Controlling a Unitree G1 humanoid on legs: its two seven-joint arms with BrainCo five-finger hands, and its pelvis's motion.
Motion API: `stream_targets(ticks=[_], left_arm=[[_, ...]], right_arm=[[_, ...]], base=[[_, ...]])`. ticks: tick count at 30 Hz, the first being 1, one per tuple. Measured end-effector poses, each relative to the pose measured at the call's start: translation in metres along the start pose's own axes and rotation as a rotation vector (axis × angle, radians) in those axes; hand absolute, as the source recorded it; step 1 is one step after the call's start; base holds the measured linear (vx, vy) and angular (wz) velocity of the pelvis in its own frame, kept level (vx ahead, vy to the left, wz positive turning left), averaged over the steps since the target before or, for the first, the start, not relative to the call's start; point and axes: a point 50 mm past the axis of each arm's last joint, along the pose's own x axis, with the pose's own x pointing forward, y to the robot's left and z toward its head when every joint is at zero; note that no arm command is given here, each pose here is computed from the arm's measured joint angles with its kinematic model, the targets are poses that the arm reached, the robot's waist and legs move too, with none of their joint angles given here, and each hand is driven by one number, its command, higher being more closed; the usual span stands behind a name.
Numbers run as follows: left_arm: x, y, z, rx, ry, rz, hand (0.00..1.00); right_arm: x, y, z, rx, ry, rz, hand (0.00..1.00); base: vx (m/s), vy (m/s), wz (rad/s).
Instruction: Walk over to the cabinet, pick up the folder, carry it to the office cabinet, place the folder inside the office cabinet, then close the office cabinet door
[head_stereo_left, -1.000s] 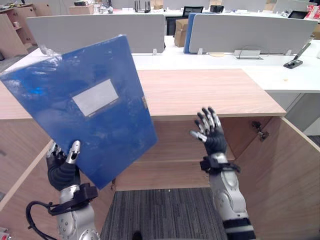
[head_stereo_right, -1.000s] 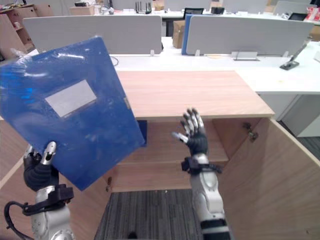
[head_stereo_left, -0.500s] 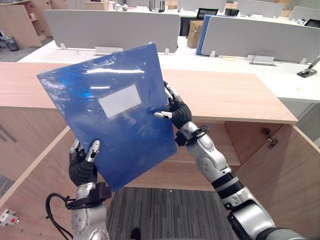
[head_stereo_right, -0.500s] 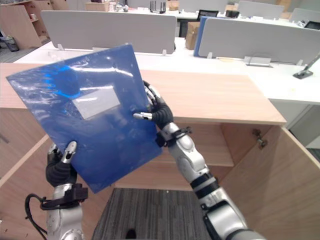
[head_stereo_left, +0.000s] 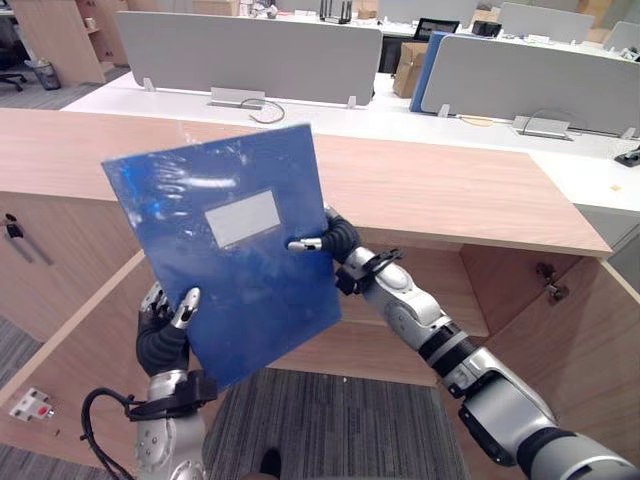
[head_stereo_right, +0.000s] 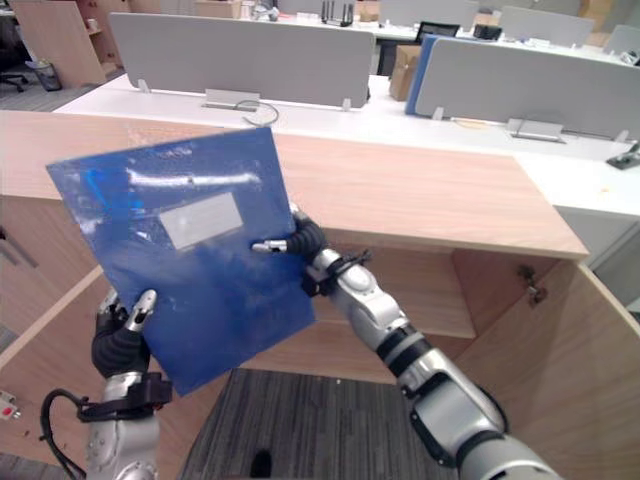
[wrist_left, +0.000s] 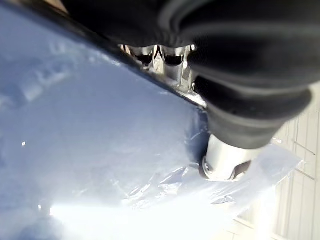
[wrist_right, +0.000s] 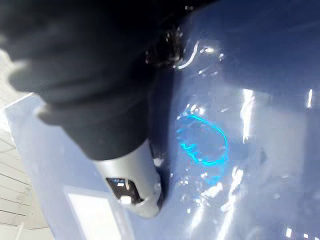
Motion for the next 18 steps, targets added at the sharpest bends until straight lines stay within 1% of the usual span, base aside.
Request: stream_targets(ticks=[1, 5, 8, 12, 14, 16, 17, 18], left_arm=[[-0.001, 0.002, -0.001, -0.001, 0.011, 0.006, 0.0], [-0.001, 0.007, 0.0, 0.02, 0.023, -0.005, 0.0], [-0.001, 0.007, 0.001, 0.026, 0.024, -0.01, 0.0], [-0.001, 0.002, -0.002, 0.021, 0.042, -0.043, 0.0], [-0.001, 0.001, -0.009, 0.003, 0.07, -0.076, 0.0], [0.001, 0.004, -0.026, -0.013, 0.132, -0.111, 0.0], [0.002, 0.011, -0.043, -0.005, 0.209, -0.141, 0.0], [0.002, 0.013, -0.046, -0.003, 0.226, -0.148, 0.0]], right_arm=[[-0.001, 0.0, -0.005, 0.008, 0.032, 0.008, 1.0], [-0.013, -0.005, -0.022, -0.023, 0.198, 0.078, 1.0], [-0.019, -0.008, -0.03, -0.018, 0.261, 0.103, 1.0], [-0.031, -0.016, -0.038, -0.058, 0.36, 0.127, 1.0], [-0.037, -0.021, -0.04, -0.069, 0.392, 0.131, 1.0], [-0.048, -0.028, -0.048, -0.061, 0.43, 0.11, 1.0], [-0.058, -0.032, -0.057, -0.04, 0.459, 0.085, 1.0], [-0.06, -0.033, -0.059, -0.035, 0.465, 0.079, 1.0]], base=[[0.0, 0.0, 0.0], [0.0, 0.0, 0.0], [0.0, 0.0, 0.0], [0.0, 0.0, 0.0], [0.0, 0.0, 0.0], [0.0, -0.006, -0.03], [0.0, -0.008, -0.08], [-0.01, -0.014, -0.14]])
